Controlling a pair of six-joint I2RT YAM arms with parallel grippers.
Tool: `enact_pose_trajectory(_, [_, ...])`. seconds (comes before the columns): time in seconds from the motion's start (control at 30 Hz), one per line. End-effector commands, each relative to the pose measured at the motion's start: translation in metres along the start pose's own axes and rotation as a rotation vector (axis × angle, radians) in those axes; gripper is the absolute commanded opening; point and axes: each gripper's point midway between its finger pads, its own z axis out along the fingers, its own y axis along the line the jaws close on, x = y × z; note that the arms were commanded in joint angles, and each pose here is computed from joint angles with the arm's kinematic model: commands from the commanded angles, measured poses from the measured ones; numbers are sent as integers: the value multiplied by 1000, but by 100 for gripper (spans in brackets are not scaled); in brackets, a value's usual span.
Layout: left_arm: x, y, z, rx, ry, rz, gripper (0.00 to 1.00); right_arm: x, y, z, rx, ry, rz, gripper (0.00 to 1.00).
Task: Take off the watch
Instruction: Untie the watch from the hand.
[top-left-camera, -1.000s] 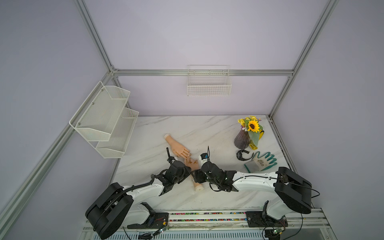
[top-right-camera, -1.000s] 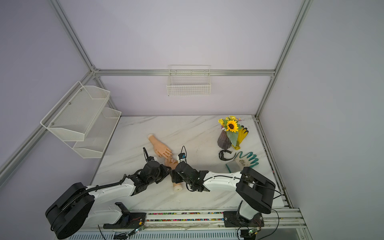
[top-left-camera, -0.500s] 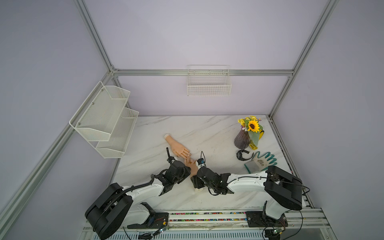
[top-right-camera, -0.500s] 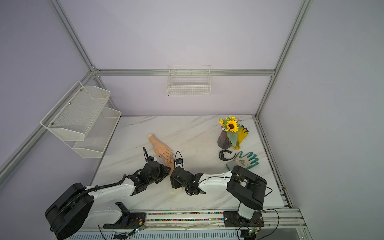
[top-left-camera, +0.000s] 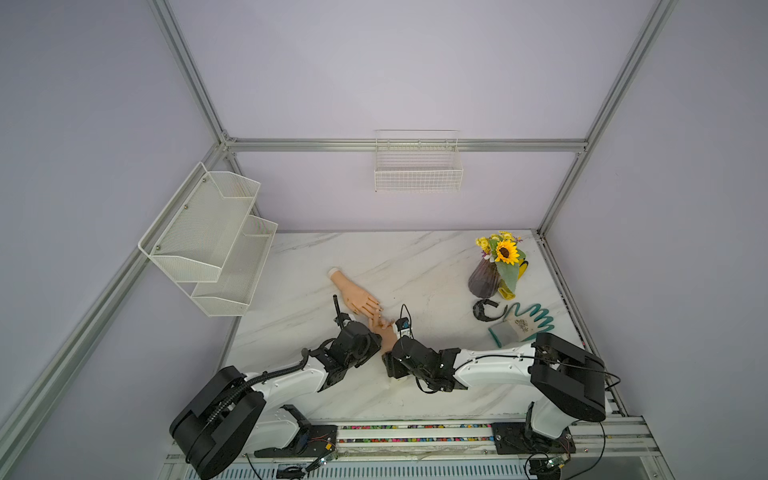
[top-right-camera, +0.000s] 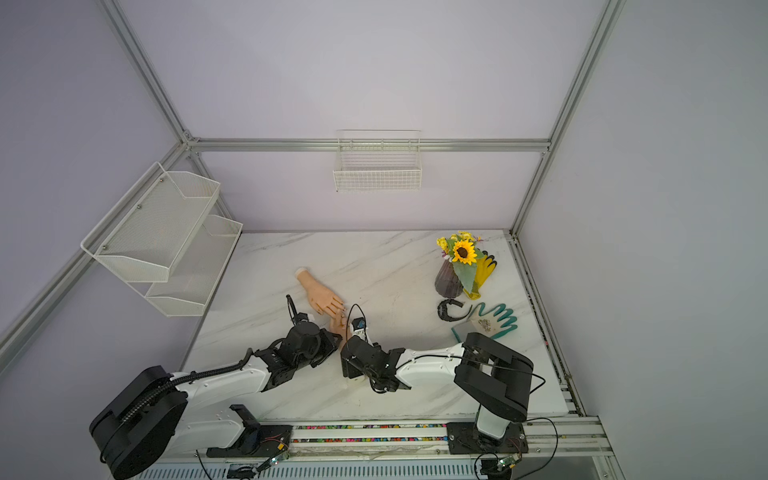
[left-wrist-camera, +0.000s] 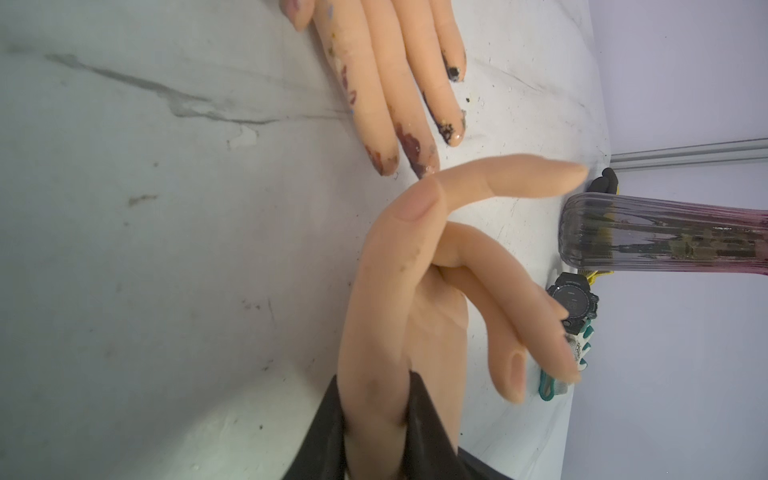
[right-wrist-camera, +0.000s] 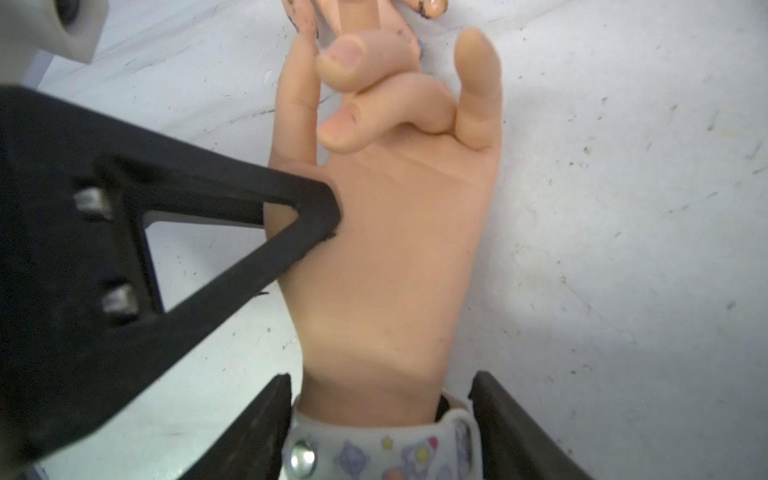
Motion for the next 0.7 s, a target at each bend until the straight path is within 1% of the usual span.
enact_pose_trajectory(0.0, [-8, -11, -1, 16, -29, 41, 0, -2, -11, -8, 55, -10, -4, 71])
enact_pose_trajectory(0.27, [-8, -11, -1, 13, -29, 44, 0, -11, -19, -16, 63, -40, 6, 72])
enact_pose_trajectory(0.5, [-9, -10, -2, 11, -31, 45, 0, -10, -29, -19, 81, -42, 14, 69])
enact_pose_trajectory(0.6, [-8, -10, -2, 8, -32, 45, 0, -9, -33, -19, 98, -43, 10, 63])
enact_pose_trajectory(0.67, [-9, -9, -2, 6, -33, 44, 0, -8, -36, -20, 108, -43, 8, 55])
